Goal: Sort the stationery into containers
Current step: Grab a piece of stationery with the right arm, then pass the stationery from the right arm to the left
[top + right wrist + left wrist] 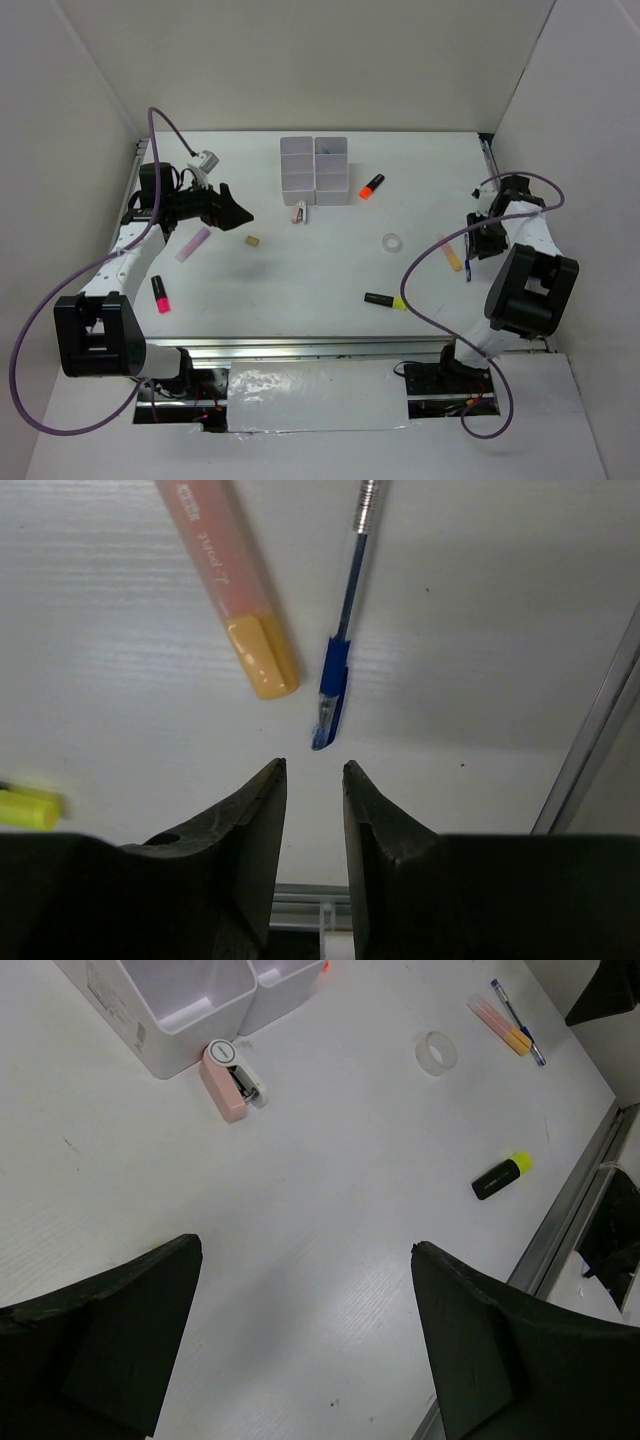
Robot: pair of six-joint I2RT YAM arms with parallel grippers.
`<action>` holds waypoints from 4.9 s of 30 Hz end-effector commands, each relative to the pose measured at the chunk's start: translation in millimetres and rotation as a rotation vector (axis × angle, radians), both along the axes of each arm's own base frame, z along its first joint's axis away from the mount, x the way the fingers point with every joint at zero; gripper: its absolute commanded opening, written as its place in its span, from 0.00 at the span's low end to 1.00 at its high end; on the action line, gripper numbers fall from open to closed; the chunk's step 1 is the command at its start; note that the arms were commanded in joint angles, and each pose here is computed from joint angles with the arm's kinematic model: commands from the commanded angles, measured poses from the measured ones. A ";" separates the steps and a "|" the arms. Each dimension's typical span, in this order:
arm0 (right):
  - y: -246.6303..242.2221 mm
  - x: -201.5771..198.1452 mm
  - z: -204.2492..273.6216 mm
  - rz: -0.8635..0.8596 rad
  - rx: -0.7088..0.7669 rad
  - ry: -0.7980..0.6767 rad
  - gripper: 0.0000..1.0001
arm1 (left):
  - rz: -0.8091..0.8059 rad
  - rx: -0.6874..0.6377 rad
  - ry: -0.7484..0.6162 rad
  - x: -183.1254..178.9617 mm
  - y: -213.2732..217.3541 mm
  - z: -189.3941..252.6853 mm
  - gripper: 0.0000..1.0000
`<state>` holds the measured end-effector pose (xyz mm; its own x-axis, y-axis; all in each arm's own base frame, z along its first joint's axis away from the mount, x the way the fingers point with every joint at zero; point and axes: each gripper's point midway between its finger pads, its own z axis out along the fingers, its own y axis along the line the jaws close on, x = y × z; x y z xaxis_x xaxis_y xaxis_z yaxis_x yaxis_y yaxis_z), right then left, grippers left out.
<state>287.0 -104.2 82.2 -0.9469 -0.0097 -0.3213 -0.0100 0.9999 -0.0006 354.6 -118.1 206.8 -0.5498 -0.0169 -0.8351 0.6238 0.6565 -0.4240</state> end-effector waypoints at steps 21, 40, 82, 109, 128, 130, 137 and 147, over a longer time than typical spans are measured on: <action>-27.6 77.8 -46.1 -0.031 -0.011 0.010 0.41 | -0.020 -0.001 -0.032 13.5 -2.5 0.7 0.98; -12.2 90.9 -23.9 0.014 0.069 -0.002 0.00 | -0.007 0.025 -0.049 19.0 1.0 9.5 0.97; 373.0 -35.5 110.0 0.591 1.070 0.363 0.00 | -0.979 0.671 -1.682 -167.2 -224.8 32.1 0.70; 350.6 -6.6 97.9 0.342 0.869 0.286 0.00 | -1.096 0.832 -1.425 -175.5 -254.2 12.8 0.62; 350.8 -10.3 99.2 0.340 0.818 0.269 0.00 | -1.151 0.913 -1.320 -161.0 -259.6 -6.6 0.59; 350.3 -9.8 98.5 0.335 0.813 0.268 0.00 | -1.154 0.923 -1.325 -158.4 -260.6 -8.7 0.59; 349.8 -8.6 98.6 0.327 0.801 0.268 0.00 | -1.174 0.966 -1.290 -152.4 -263.5 -16.4 0.45; 350.8 -7.3 97.8 0.329 0.804 0.272 0.00 | -1.196 0.995 -1.260 -148.3 -264.2 -30.5 0.36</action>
<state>281.4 244.0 163.1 -0.9844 -0.1617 -0.0698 -0.1604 0.6597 0.7342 200.9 -377.0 169.9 0.8698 0.4627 -0.1714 0.4391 -0.5675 0.6964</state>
